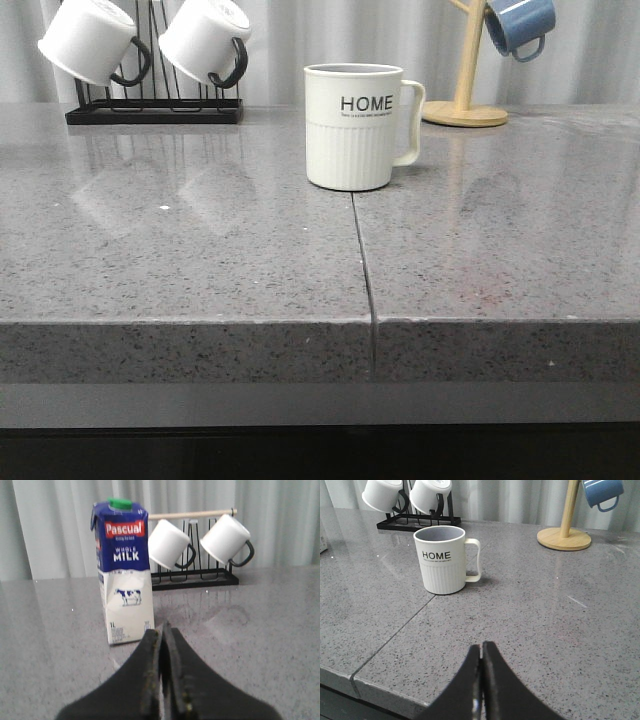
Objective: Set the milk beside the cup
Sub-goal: 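Open the right gripper and withdraw it from the mug, then reach the left gripper to the Pascual milk carton and grasp it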
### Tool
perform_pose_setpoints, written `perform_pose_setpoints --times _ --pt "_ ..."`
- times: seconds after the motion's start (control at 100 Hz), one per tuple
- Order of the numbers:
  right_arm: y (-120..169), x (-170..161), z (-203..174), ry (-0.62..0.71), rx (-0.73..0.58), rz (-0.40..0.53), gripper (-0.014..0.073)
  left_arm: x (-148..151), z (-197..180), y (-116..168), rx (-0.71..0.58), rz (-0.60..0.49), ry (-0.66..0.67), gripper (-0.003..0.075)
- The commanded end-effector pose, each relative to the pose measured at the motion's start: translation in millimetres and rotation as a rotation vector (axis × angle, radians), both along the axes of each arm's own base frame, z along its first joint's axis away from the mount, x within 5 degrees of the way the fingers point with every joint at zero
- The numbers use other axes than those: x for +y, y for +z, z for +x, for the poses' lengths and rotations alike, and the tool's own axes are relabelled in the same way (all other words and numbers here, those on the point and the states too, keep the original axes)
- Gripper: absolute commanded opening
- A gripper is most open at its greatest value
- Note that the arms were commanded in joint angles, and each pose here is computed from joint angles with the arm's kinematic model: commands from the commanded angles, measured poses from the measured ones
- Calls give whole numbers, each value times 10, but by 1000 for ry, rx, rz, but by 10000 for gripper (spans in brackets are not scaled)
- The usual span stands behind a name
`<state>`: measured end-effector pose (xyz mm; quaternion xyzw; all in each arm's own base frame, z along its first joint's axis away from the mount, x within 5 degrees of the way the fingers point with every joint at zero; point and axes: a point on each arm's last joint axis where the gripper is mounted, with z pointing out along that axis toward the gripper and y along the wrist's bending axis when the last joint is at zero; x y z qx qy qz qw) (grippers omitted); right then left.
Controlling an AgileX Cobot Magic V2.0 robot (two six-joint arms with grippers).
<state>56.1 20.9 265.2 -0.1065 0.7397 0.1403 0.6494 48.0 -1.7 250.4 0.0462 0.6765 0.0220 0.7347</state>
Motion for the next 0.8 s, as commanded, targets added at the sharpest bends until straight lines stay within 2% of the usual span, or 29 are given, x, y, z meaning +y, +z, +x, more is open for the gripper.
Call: perform_pose_setpoints --times 0.0,0.19,0.37,0.44,0.49,0.56,0.66,0.71,0.74,0.79 --pt "153 -2 0 -2 -92 22 -66 -3 4 350 -62 -2 -7 -21" --pt "153 -2 0 -2 -92 22 -66 -12 244 675 85 8 -3 -21" --pt "153 -2 0 -2 -92 22 -66 -24 635 783 160 62 3 -19" --pt "153 -2 0 -2 -92 22 -66 -34 783 809 179 64 0 13" --pt "153 -2 0 -2 -92 22 -66 -39 883 823 204 65 -1 78" --pt "153 -2 0 -2 -92 22 -66 -45 1016 841 229 66 -2 235" --pt "153 -2 0 -2 -92 22 -66 -49 1178 873 227 62 -1 560" --pt "153 -2 0 -2 -92 22 -66 -38 1245 896 231 53 7 682" --pt "153 -2 0 -2 -92 22 -66 -23 1279 913 233 44 16 720" --pt "153 -2 0 -2 -92 22 -66 4 1331 952 228 22 32 687"
